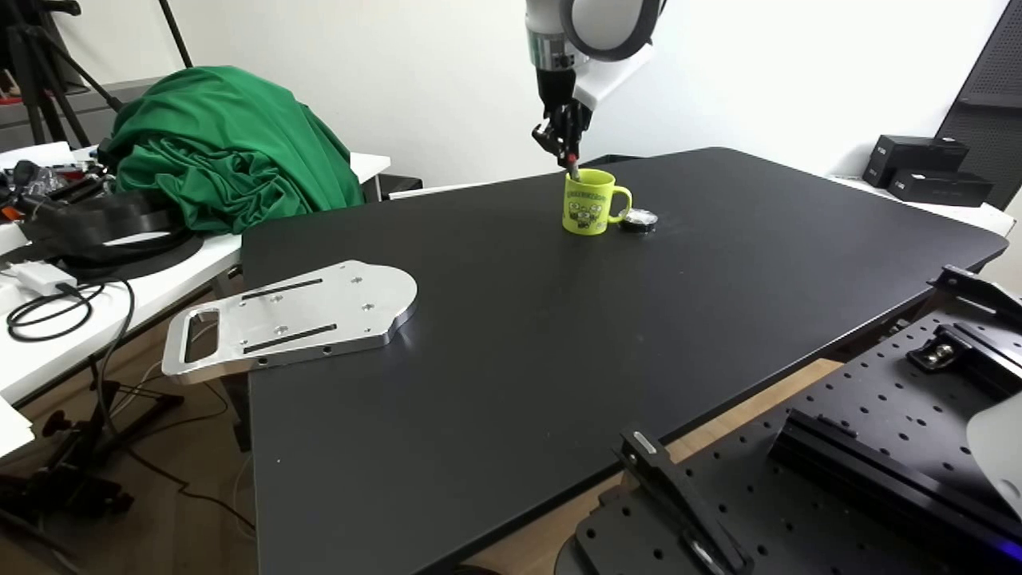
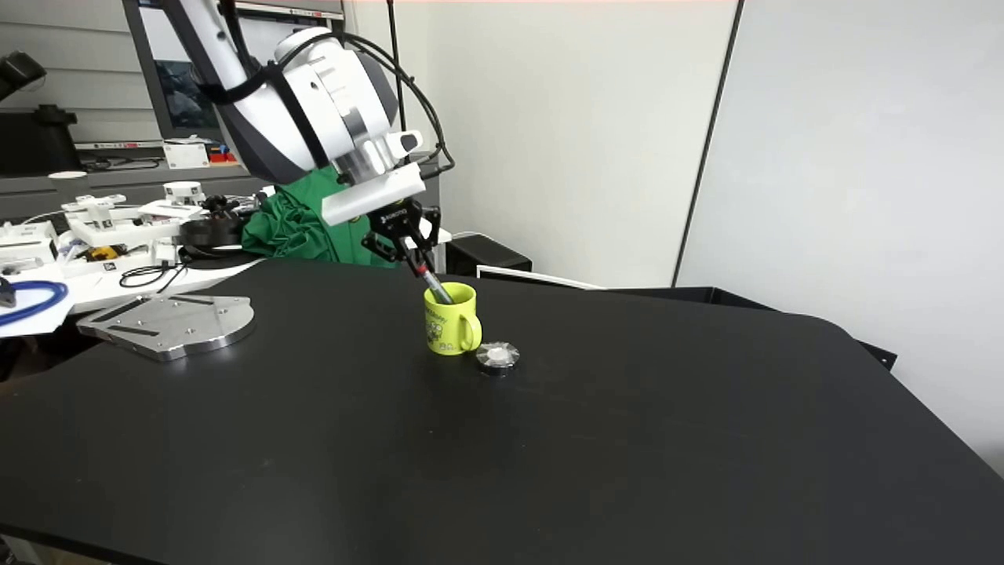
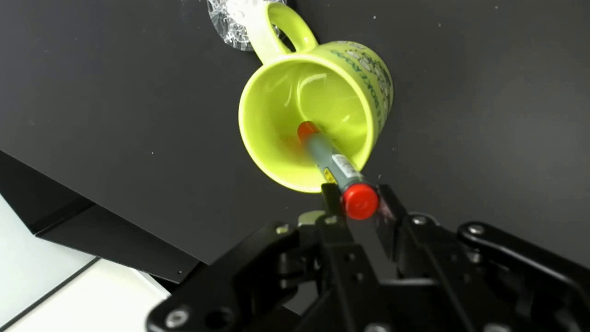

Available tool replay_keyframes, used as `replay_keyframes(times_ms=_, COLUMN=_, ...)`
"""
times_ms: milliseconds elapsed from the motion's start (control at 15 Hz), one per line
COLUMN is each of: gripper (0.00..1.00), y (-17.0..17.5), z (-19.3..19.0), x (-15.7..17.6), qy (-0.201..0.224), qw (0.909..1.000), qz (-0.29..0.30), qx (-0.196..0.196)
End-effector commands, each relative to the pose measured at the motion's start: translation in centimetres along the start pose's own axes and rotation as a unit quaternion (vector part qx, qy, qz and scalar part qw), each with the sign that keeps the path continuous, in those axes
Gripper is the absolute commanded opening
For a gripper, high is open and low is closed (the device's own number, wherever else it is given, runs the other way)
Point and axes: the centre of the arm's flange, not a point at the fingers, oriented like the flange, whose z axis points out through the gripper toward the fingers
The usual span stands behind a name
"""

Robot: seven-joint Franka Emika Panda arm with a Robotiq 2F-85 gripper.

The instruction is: Remove the marker from the cup and put it on the table

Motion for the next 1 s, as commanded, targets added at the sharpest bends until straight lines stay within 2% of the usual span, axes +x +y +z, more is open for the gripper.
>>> replay_keyframes(times_ms=0, gripper=0.06, y=1.5, z=-4.1, x=3.9, qy=-0.018, qw=0.9992, qz=0.031, qx=0.017)
replay_keyframes(times_ms=200, gripper=0.06, y=2.4, z=-7.9, x=6.1, qy=-0.032, qw=0.9976, qz=0.046, qx=0.041)
replay_keyframes(times_ms=400, gripper=0.06, y=3.6, z=-11.7, x=7.6, qy=-0.023, qw=0.9965, qz=0.058, qx=0.055)
replay_keyframes(times_ms=533, gripper=0.06, y=3.9, z=-13.5, x=8.2, qy=-0.023, qw=0.9942, qz=0.068, qx=0.080)
replay_keyframes(times_ms=733, gripper=0.06, y=2.4, z=-14.6, x=8.1, qy=-0.022, qw=0.9903, qz=0.073, qx=0.116)
replay_keyframes(times_ms=933, gripper=0.06, y=-1.0, z=-14.6, x=7.6, qy=-0.029, qw=0.9872, qz=0.061, qx=0.145)
